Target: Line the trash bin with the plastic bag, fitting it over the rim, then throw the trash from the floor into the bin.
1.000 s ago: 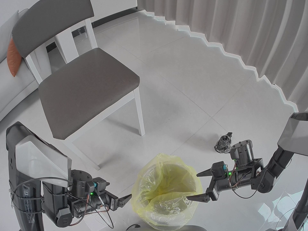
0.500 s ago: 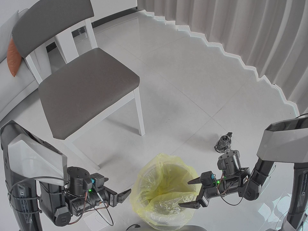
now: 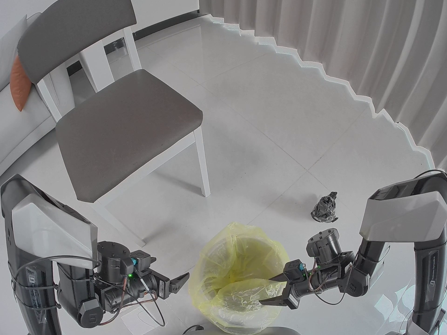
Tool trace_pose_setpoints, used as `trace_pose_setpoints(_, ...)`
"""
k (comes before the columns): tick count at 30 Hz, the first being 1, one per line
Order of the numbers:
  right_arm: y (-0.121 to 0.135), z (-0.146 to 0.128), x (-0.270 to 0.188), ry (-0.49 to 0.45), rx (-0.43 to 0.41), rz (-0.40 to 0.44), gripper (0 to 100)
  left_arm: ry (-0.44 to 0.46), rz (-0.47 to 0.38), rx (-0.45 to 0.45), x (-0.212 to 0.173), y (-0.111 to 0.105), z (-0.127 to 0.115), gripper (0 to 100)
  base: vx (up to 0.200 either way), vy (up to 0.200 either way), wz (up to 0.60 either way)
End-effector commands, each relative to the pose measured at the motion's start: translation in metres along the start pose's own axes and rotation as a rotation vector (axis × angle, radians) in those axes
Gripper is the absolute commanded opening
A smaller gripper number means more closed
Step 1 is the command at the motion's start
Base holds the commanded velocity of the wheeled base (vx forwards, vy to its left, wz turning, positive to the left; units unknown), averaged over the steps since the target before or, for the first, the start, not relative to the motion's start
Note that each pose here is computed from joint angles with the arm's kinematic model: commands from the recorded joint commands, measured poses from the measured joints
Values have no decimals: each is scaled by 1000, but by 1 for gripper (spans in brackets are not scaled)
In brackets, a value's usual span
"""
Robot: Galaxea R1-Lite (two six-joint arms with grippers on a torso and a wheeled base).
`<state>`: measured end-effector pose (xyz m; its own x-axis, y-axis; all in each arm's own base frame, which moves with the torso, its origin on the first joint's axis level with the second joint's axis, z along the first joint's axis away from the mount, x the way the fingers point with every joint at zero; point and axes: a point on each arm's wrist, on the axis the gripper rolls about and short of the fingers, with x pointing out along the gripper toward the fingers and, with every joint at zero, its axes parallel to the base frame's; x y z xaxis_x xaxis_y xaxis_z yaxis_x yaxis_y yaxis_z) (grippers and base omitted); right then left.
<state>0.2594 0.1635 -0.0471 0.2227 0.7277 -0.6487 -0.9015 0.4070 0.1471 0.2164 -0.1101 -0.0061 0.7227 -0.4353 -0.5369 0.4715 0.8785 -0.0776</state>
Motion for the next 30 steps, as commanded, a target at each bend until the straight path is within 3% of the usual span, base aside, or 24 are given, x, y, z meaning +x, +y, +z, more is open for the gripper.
trace_pose_setpoints(1,2,-6,0,21,6,7,0,-17,8,-4,0,2,2,100,0,0,0)
trace_pose_setpoints(7,2,-15,-6,44,-11,5,0,-17,11,-4,-1,2,2,100,0,0,0)
trace_pose_setpoints(21,-37,-32,-34,65,-41,-97,0,-20,18,1,-1,0,2,100,0,0,0)
trace_pose_setpoints(30,-20,-28,-43,80,-76,-70,0,-17,21,-2,0,1,1,100,0,0,0)
